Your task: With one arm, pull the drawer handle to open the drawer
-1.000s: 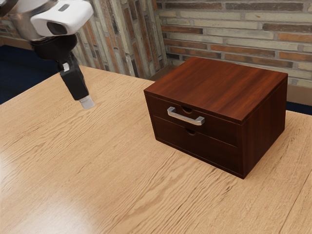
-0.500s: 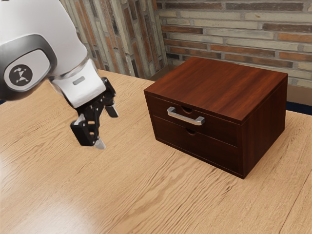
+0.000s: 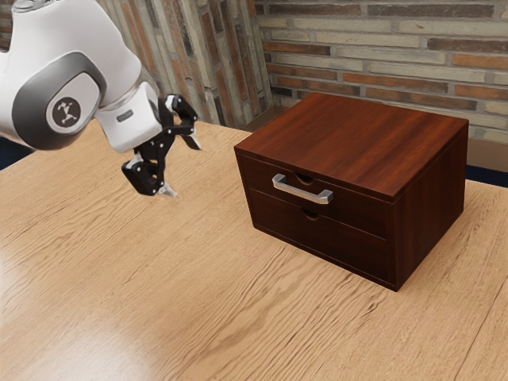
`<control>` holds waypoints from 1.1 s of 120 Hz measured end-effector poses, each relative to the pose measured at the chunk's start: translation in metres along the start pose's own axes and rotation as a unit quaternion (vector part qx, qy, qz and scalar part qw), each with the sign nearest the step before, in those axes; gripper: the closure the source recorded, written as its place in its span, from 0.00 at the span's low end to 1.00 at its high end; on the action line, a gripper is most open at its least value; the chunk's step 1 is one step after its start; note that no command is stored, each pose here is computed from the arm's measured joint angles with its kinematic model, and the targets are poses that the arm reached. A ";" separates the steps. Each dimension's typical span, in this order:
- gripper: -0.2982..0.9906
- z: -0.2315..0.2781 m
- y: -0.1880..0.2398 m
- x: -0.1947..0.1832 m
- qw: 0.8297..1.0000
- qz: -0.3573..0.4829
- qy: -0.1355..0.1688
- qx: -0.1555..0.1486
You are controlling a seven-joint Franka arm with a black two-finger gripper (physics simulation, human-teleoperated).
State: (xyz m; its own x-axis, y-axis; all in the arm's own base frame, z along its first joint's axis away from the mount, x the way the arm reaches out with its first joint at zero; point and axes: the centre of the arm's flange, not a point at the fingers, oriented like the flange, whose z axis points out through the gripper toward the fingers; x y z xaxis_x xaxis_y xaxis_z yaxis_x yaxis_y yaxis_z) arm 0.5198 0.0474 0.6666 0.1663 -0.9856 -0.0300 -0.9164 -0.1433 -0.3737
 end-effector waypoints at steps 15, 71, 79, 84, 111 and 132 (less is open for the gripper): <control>0.23 0.025 -0.008 -0.008 1.000 0.021 -0.003 -0.013; 0.33 0.059 -0.048 0.008 0.996 0.087 0.024 0.011; 0.35 0.059 -0.049 0.015 0.995 0.096 0.034 0.016; 0.36 0.059 -0.050 0.019 0.994 0.102 0.038 0.020; 0.38 0.083 -0.052 0.041 0.990 0.134 0.050 0.015; 0.39 0.094 -0.055 0.039 0.988 0.146 0.050 0.015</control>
State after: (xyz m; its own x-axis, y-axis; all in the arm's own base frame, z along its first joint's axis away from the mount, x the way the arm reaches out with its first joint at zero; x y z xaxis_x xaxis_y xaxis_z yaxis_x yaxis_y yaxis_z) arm 0.6111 0.0250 0.5988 -0.1427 -0.9886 -0.0489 -0.9088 0.1505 -0.3891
